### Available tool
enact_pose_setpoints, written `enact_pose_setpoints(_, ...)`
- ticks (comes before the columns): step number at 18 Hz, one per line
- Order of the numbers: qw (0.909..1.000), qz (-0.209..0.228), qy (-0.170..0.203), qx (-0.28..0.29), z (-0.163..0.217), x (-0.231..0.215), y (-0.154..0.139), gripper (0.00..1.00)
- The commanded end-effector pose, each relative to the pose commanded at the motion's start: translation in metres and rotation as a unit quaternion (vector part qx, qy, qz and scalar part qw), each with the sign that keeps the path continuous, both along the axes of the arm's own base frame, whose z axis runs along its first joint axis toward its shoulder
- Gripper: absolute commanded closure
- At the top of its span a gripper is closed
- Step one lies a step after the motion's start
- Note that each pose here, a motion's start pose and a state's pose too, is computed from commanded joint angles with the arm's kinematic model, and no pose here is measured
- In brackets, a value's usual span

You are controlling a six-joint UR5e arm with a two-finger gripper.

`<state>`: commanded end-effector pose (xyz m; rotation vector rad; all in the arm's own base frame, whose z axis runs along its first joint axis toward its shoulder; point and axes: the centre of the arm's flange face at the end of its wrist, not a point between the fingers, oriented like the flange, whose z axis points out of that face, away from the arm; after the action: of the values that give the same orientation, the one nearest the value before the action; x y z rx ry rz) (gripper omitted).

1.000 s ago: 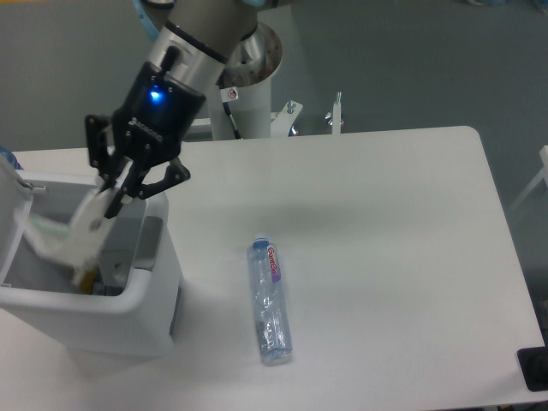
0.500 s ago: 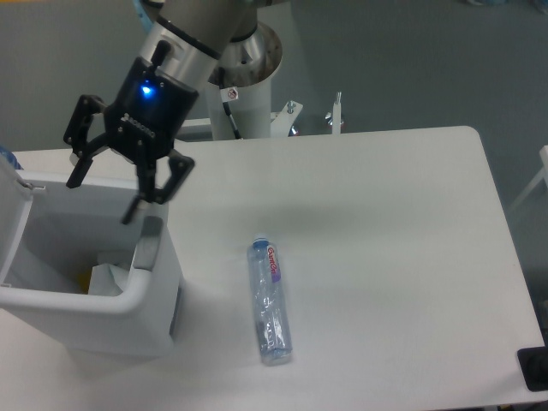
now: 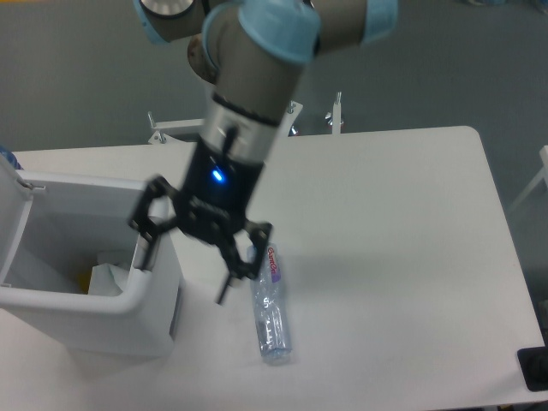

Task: Place the trash in the trash can
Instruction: 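Move the open gripper over the clear water bottle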

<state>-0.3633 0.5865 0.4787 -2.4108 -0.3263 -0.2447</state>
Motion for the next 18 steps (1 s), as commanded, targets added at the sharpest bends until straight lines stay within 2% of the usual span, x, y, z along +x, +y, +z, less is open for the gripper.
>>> enact_pose_setpoints(3,0.9982,0.033,-0.035,-0.034,-0.044,-0.035,-0.009,0.00)
enact_pose_setpoints(6,0.9940,0.050,-0.052,-0.082,-0.113,-0.068,0.002,0.00)
enact_pose_setpoints(9,0.9906,0.059,-0.054,-0.111,-0.137,-0.074,0.005,0.00)
enact_pose_setpoints(13,0.9806,0.057,-0.092,-0.163,-0.165,-0.070,0.003,0.00)
enact_pose_setpoints(18,0.9682,0.073,-0.072,-0.228,-0.197,-0.067,0.018,0.00)
